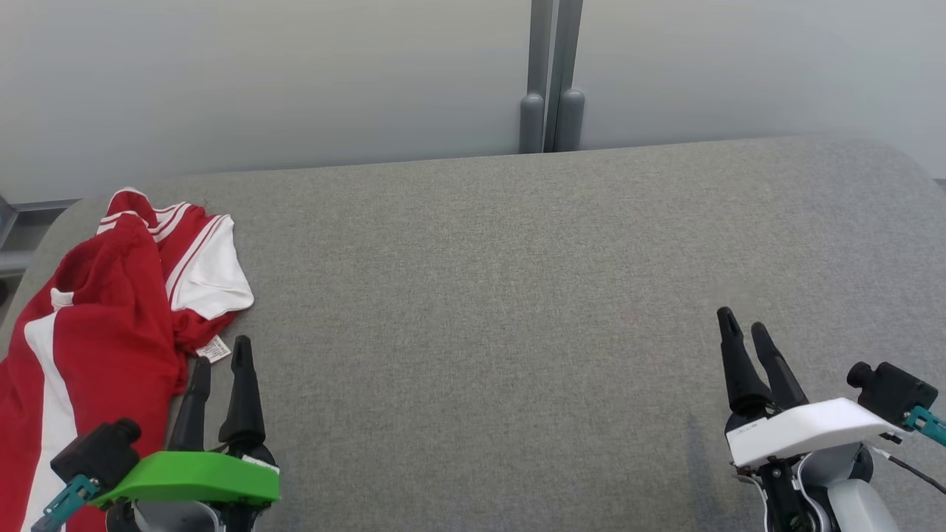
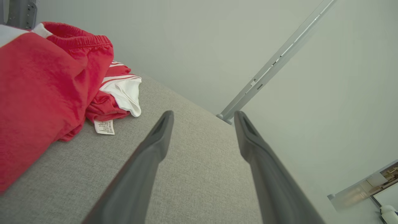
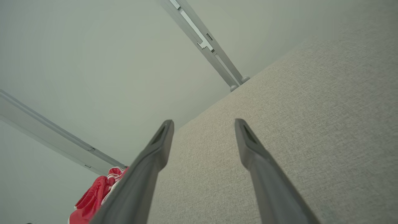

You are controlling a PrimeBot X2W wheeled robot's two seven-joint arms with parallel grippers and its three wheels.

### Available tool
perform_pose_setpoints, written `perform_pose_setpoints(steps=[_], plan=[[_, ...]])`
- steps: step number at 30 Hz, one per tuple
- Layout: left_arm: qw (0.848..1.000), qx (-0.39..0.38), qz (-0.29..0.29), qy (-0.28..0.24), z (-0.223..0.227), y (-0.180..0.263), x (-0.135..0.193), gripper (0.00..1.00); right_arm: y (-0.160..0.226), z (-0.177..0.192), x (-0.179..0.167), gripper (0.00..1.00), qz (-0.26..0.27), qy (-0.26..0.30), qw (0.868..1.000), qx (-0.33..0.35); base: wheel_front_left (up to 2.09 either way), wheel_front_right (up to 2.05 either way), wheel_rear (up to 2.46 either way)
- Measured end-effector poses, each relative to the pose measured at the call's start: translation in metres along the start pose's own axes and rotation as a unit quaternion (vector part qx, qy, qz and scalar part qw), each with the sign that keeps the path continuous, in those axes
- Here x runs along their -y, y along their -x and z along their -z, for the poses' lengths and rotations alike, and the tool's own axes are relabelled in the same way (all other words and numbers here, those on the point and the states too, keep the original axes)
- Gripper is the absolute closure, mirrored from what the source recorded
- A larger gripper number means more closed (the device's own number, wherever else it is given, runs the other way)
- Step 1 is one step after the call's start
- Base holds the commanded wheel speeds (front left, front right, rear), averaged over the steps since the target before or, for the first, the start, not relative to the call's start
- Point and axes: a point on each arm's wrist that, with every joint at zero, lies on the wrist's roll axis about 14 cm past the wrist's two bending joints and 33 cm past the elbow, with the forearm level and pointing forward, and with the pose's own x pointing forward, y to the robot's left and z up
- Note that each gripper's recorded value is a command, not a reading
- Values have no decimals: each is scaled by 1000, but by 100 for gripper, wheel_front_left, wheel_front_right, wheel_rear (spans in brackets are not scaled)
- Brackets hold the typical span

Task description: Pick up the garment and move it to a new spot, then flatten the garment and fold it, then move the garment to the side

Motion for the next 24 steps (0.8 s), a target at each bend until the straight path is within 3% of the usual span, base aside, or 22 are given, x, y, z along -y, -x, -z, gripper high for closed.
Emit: perform_pose_setpoints(steps=[24], plan=[[989, 5, -7, -145, 1, 15, -11, 0, 2, 10, -15, 0, -35, 154, 987, -3, 0, 0, 0]])
